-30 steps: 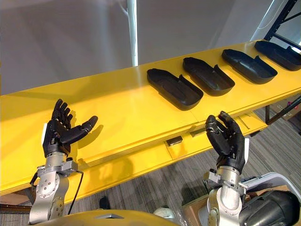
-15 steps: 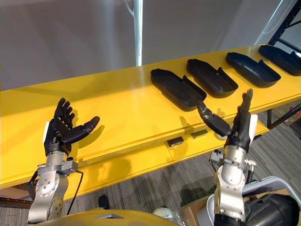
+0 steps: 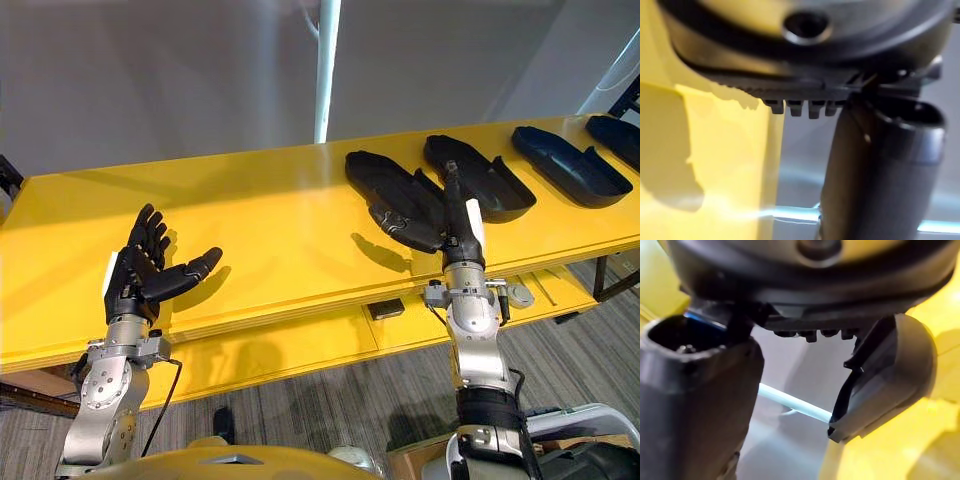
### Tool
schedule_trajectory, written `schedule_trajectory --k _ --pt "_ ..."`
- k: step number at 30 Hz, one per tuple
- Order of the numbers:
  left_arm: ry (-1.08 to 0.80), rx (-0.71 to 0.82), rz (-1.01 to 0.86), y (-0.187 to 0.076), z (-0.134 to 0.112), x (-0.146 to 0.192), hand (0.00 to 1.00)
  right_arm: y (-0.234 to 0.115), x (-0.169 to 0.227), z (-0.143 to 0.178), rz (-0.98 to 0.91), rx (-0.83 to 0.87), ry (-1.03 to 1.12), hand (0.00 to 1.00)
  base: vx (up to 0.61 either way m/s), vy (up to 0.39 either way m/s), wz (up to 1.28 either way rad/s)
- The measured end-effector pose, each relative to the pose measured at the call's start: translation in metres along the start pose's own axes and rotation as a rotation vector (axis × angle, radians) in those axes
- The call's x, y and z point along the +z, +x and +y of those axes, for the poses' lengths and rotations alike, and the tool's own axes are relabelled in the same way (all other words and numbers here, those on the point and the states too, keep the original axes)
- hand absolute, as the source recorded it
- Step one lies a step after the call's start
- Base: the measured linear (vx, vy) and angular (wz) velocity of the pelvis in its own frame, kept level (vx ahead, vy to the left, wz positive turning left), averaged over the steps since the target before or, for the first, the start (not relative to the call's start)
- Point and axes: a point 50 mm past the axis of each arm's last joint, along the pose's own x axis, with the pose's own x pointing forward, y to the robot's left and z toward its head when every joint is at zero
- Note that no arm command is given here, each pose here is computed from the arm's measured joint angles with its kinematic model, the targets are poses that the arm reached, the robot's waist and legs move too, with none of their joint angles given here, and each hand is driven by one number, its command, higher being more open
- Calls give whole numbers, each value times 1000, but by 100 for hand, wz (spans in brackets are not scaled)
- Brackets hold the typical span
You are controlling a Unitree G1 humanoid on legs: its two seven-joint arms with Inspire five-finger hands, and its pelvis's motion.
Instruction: Walk over and take three plastic housings, then place them on the shelf
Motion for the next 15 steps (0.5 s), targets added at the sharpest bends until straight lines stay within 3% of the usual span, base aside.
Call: schedule_trajectory --k 15 --pt "25 -9 40 3 3 -9 100 15 -4 12 45 223 39 100 -21 -2 5"
